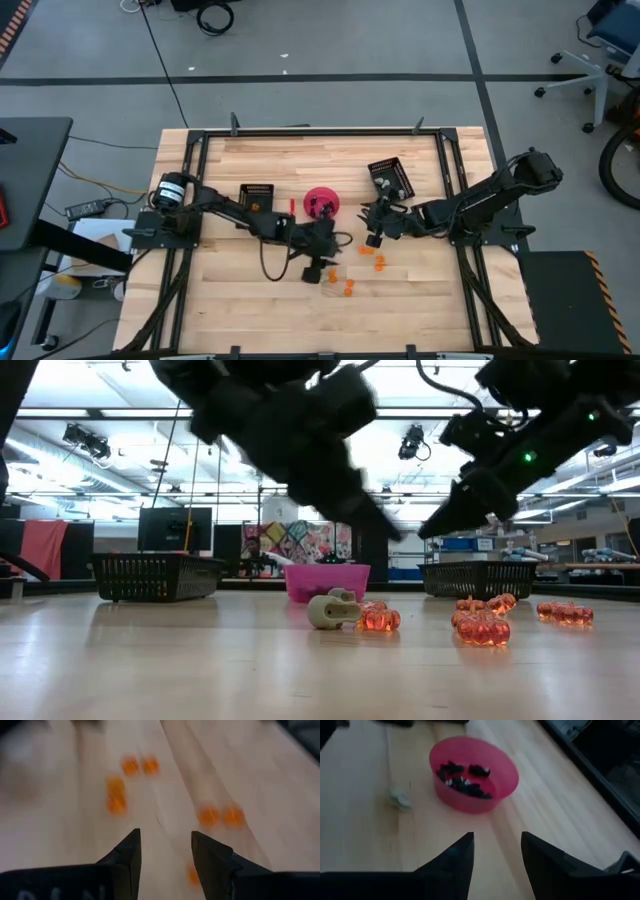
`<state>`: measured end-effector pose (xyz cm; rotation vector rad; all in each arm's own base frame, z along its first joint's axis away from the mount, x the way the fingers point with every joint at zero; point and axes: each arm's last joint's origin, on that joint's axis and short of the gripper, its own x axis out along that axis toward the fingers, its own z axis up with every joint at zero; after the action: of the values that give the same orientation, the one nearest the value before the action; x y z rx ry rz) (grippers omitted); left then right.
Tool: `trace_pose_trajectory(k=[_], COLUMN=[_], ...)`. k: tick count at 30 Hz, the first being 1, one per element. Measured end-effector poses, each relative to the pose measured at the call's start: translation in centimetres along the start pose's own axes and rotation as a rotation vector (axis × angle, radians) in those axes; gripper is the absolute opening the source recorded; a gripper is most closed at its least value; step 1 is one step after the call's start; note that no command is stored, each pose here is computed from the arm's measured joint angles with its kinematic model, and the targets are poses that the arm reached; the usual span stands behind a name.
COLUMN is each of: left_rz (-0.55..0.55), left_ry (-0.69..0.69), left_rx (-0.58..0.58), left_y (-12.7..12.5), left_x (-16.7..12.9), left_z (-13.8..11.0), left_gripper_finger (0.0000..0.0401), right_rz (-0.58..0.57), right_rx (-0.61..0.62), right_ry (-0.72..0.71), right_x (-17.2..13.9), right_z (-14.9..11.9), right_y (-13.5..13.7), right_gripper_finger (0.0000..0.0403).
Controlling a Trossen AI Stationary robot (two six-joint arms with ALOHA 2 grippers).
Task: Sort Halloween decoration
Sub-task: Put the orange pumpkin toy into the left black bin
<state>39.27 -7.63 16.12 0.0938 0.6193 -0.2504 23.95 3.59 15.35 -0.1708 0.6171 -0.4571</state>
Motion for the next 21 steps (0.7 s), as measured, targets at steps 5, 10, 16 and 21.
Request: trace_pose_trajectory(k=[5, 10, 16, 21], left_rz=[0.028, 0.049, 0.136, 0.156], left_ry=[-0.038, -0.067, -0.092, -0.085], left_rx=[-0.021, -0.016, 0.029, 0.047], left_y=[1.1, 1.8, 2.2, 2.6], left_x=[2.1, 3.8, 5.8, 7.3], left_z=[0.4, 0.3, 0.2, -0.8], left_gripper_finger=[0.0142, 0.0142, 0.0164, 0.0204], right_rz=[0.015, 0.028, 0.016, 0.016], right_rx=[-0.007, -0.010, 0.000, 0.011], right_ry=[0.002, -0.074, -0.136, -0.158], right_x=[0.1, -1.2, -3.0, -3.7], right_z=[-0.1, 1.1, 1.9, 2.2], right_y=[-0.3, -0.5, -1.1, -1.1], right_gripper_finger=[0.0167, 0.0167, 0.0167, 0.0167])
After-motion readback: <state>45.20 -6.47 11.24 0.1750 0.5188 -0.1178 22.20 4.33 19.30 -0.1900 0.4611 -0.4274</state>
